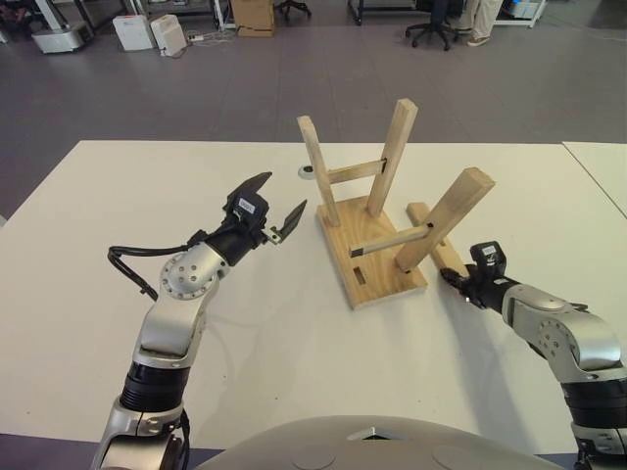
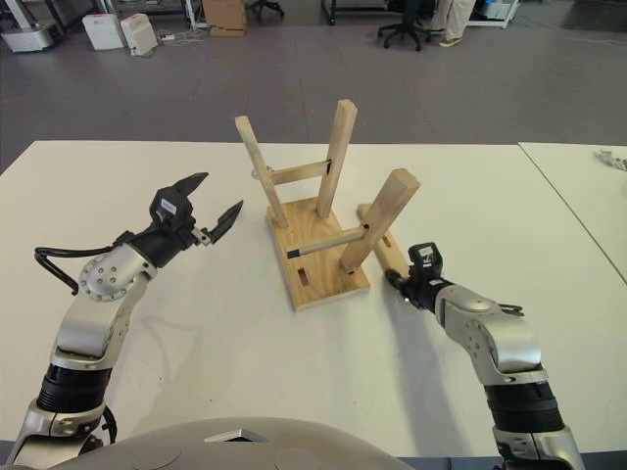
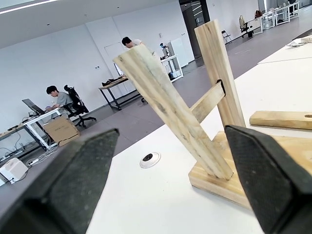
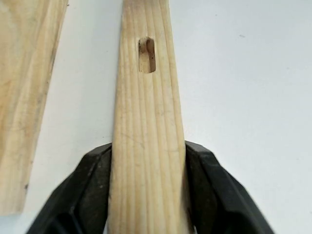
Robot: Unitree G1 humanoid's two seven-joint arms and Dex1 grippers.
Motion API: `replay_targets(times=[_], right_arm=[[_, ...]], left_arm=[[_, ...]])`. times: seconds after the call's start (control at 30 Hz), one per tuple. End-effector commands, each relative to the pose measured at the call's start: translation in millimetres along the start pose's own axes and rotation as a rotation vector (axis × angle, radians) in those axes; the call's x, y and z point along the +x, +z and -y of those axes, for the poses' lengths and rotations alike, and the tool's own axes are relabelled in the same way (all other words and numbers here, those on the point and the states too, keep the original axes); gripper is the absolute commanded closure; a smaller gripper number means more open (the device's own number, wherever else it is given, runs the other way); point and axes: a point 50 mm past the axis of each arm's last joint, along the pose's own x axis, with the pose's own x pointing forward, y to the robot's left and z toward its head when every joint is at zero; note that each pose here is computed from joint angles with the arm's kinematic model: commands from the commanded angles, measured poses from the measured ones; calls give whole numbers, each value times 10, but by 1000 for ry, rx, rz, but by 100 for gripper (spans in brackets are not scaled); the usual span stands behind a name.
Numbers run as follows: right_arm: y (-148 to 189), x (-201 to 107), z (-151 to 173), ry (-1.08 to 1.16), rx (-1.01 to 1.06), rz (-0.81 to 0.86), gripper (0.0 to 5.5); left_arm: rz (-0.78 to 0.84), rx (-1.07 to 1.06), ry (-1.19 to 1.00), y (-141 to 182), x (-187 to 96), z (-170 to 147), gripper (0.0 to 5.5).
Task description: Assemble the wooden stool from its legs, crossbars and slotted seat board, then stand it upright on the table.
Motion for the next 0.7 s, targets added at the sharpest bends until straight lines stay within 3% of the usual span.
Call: replay_targets(times=[0.03,0.13,0.2,0.3,0.43,0.7], right_arm=[[844,-201,413,-181,44,433,345],[1611,-617,479,-163,-135,759,345],[2027,-890,154,-27,-393,935,345],[2351,-1168,-332,176,-664,1108,345],[2507,-1459,-754,444,-842,1261,345],[2447,-1315,-850,516,-866,1178,345]], left_arm=[[86,-39,-6,237,115,-66,150],[261,-162,-34,670,335,-139,132],[466,-378,-70,1143,543,-279,100],[655,-608,-173,1654,717,-428,64],[759,-773,-312,1981,782,-436,64],[830,-857,-379,2095,678,-447,196]])
